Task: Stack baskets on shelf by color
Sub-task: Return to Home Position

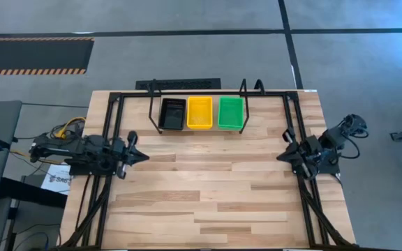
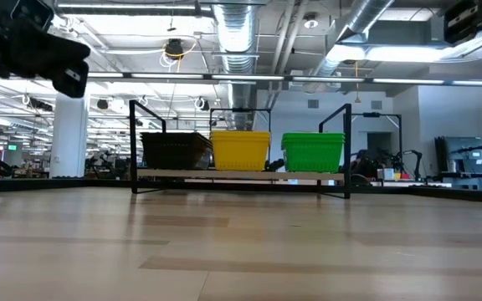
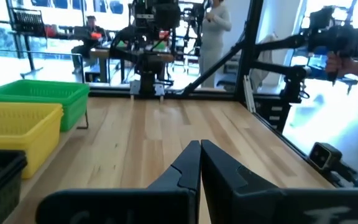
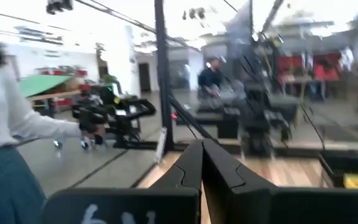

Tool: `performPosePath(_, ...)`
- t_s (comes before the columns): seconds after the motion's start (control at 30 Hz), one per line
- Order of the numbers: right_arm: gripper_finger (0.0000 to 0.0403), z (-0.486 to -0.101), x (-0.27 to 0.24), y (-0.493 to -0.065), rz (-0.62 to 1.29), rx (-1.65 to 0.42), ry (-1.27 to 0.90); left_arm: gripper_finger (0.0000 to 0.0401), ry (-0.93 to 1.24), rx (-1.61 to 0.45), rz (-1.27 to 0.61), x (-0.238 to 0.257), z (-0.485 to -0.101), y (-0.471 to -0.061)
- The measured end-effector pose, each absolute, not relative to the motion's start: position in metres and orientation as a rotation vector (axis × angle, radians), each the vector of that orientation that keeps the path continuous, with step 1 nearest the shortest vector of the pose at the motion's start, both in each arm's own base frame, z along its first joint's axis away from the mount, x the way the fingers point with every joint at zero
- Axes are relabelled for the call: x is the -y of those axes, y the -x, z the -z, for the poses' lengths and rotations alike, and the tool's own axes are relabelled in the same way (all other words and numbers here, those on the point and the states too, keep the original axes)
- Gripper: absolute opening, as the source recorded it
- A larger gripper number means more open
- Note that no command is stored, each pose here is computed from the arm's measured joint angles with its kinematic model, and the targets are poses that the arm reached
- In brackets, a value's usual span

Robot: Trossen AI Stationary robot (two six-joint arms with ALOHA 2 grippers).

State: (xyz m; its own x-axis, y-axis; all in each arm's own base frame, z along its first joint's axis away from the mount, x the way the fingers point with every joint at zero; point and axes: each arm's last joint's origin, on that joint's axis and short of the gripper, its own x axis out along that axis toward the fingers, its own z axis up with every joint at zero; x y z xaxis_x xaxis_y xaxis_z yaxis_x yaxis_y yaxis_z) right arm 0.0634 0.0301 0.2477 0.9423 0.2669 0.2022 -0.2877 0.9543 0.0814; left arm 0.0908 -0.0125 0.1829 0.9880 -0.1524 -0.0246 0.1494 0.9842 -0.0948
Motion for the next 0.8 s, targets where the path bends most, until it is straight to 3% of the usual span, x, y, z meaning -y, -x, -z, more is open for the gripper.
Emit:
performPosePath(0.2,0.0029,-0.233,-0.034,-0.069,-0.284,0.174,-0.062,0.0,0.091,0.037,0.152,0.013,-0.171,-0.096)
performPosePath(0.4,0.0029,-0.218,-0.038,-0.076,-0.249,0.252,0.138,0.0,0.077,0.04,0.154,0.013,-0.171,-0.096)
performPosePath(0.6,0.0027,-0.199,-0.035,-0.084,-0.128,0.274,0.126,0.0,0.073,0.039,0.154,0.013,-0.171,-0.096)
performPosePath(0.8,0.0029,-0.199,-0.022,-0.088,0.068,0.303,0.26,0.0,0.047,0.039,0.152,0.013,-0.171,-0.096)
